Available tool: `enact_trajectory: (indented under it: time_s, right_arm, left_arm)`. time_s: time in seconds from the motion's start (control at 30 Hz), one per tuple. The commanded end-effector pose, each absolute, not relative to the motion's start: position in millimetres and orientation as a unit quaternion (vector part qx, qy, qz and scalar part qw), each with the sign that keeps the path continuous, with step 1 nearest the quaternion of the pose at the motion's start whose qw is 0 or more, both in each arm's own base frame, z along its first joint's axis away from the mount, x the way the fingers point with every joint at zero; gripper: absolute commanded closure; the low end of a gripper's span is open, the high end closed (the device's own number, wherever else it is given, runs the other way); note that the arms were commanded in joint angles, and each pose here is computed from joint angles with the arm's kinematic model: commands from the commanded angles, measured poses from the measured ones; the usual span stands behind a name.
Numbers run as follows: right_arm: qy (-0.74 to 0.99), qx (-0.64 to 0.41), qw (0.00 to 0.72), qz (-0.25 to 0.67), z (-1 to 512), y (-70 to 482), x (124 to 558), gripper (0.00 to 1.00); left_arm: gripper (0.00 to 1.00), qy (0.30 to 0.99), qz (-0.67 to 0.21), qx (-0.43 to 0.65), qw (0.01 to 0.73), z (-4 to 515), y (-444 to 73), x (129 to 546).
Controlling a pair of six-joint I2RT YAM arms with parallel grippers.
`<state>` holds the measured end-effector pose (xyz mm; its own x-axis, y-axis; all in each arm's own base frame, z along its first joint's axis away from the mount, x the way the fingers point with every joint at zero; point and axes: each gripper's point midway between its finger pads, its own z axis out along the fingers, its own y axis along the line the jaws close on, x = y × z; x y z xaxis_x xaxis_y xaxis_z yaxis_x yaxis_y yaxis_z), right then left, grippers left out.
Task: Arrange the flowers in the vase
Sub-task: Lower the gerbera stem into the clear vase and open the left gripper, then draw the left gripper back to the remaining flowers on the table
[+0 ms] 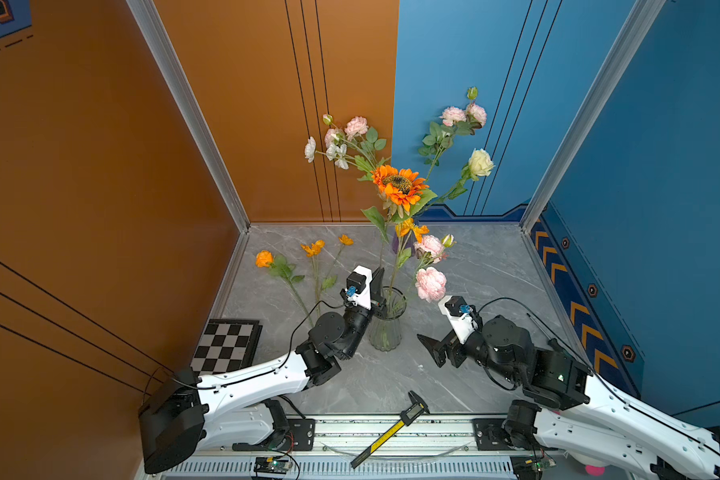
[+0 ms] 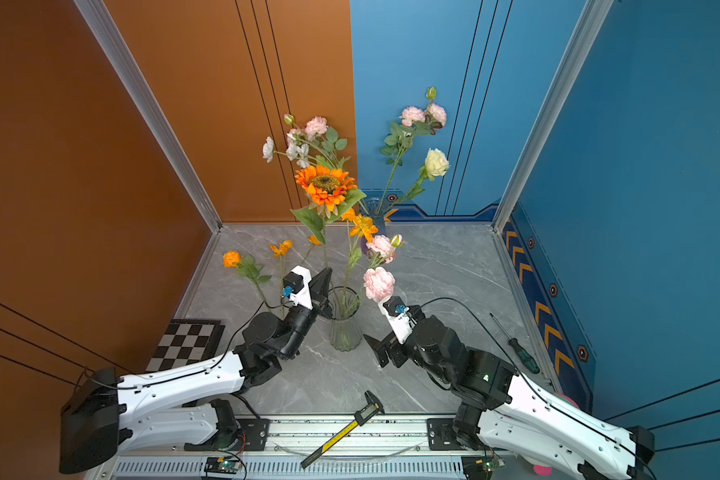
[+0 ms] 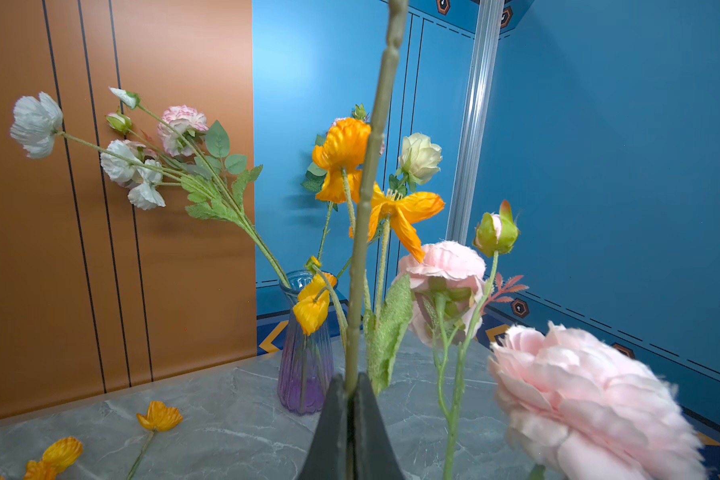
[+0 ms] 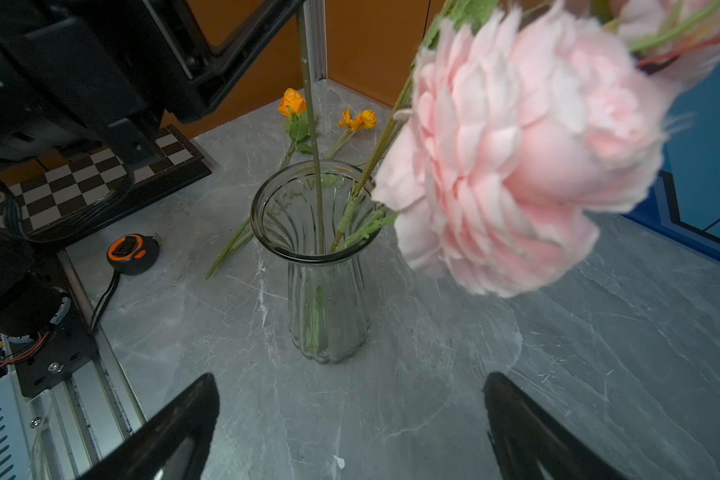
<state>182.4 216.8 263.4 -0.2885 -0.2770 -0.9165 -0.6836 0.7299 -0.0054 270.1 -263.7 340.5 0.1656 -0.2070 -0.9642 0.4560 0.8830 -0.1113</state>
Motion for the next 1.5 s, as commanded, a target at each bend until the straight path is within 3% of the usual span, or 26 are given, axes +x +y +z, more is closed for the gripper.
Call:
enact_trajectory:
  time_s: [0.0,0.33,0.6,1.03,1.13,1.33,1.47]
  right_arm:
    - [0.780,-0.310,0.509,0.190,263,213,183,0.00]
    - [0.779,-0.314,0.507,0.196,260,218,184,0.00]
    - [0.778,-0.313,0.508,0.199,260,217,183,0.00]
    - [0.778,-0.314,0.507,0.199,259,219,184,0.00]
    - [0.778,-0.315,0.506,0.200,258,220,184,0.00]
    - [0.776,-0.322,0.503,0.205,255,221,181,0.00]
    - [0.773,-0.328,0.501,0.210,253,225,178,0.00]
  left_arm:
    - [1.00,0.607,-0.221,0.076,0.759,333,-260,265]
    - [0.95,0.630,-0.213,0.067,0.744,301,-260,257]
    - [0.87,0.636,-0.215,0.064,0.739,293,-259,250]
    - [0.81,0.635,-0.199,0.050,0.745,296,-247,243]
    - [0.74,0.628,-0.196,0.049,0.752,304,-239,240]
    - [0.51,0.643,-0.159,0.040,0.748,311,-211,238]
    - [0.47,0.704,-0.126,0.040,0.698,294,-187,250]
